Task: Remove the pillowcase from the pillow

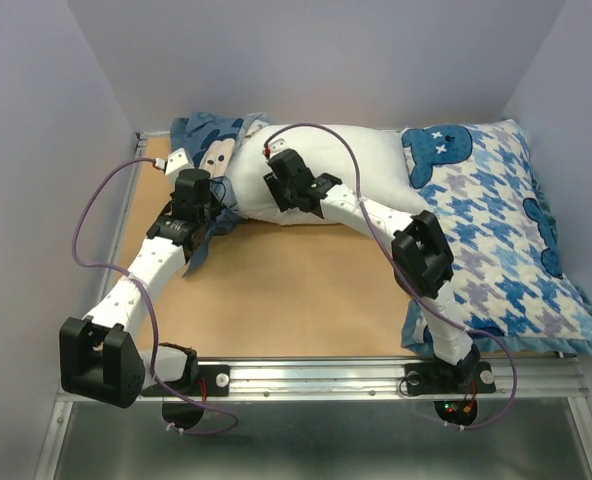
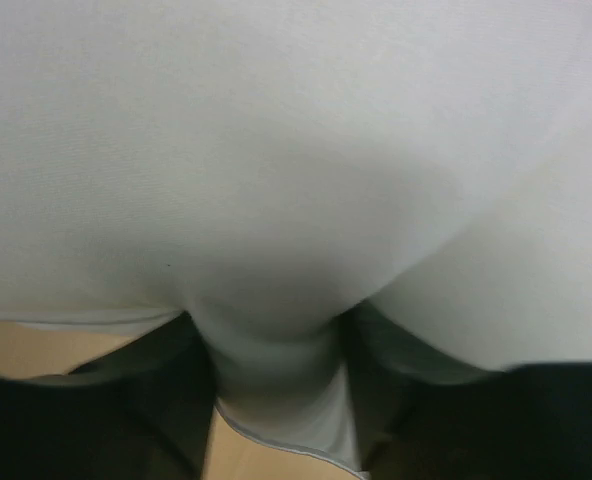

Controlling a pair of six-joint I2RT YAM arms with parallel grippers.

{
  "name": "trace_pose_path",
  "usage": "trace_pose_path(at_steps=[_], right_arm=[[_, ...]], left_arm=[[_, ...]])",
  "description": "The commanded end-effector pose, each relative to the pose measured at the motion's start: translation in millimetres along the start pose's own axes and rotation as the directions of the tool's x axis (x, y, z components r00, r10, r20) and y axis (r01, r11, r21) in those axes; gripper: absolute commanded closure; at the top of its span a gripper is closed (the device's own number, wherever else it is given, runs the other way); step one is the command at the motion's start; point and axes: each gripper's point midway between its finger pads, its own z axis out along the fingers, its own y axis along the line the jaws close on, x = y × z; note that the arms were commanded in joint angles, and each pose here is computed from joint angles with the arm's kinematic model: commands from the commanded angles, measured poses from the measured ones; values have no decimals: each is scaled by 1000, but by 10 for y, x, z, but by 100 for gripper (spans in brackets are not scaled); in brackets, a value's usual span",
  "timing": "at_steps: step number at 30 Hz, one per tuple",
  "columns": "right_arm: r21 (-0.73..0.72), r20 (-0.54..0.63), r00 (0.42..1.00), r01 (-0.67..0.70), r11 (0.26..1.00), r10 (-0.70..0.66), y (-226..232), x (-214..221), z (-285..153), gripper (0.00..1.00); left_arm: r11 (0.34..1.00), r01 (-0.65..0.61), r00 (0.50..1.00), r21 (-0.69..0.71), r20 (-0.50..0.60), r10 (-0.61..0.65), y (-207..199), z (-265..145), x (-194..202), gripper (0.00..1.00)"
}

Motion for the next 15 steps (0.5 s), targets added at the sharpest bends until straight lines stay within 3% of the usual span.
trace_pose_path(at_steps=[1, 2, 9, 15], right_arm=[[135, 61, 996, -79, 988, 71, -275, -238, 12, 83], [148, 86, 993, -97, 984, 85, -323, -357, -49, 99], [163, 340, 914, -287, 944, 220, -804, -1394, -1153, 99], [236, 454, 859, -371, 898, 236, -1255, -1798, -1881, 99]], left_arm=[[999, 17, 993, 32, 115, -20, -133, -72, -399, 100], [1000, 11, 993, 23, 116, -14, -125, -70, -413, 100], [994, 59, 983, -94, 180, -41, 119, 1, -652, 100], [937, 238, 952, -255, 250, -174, 901, 113, -776, 100]])
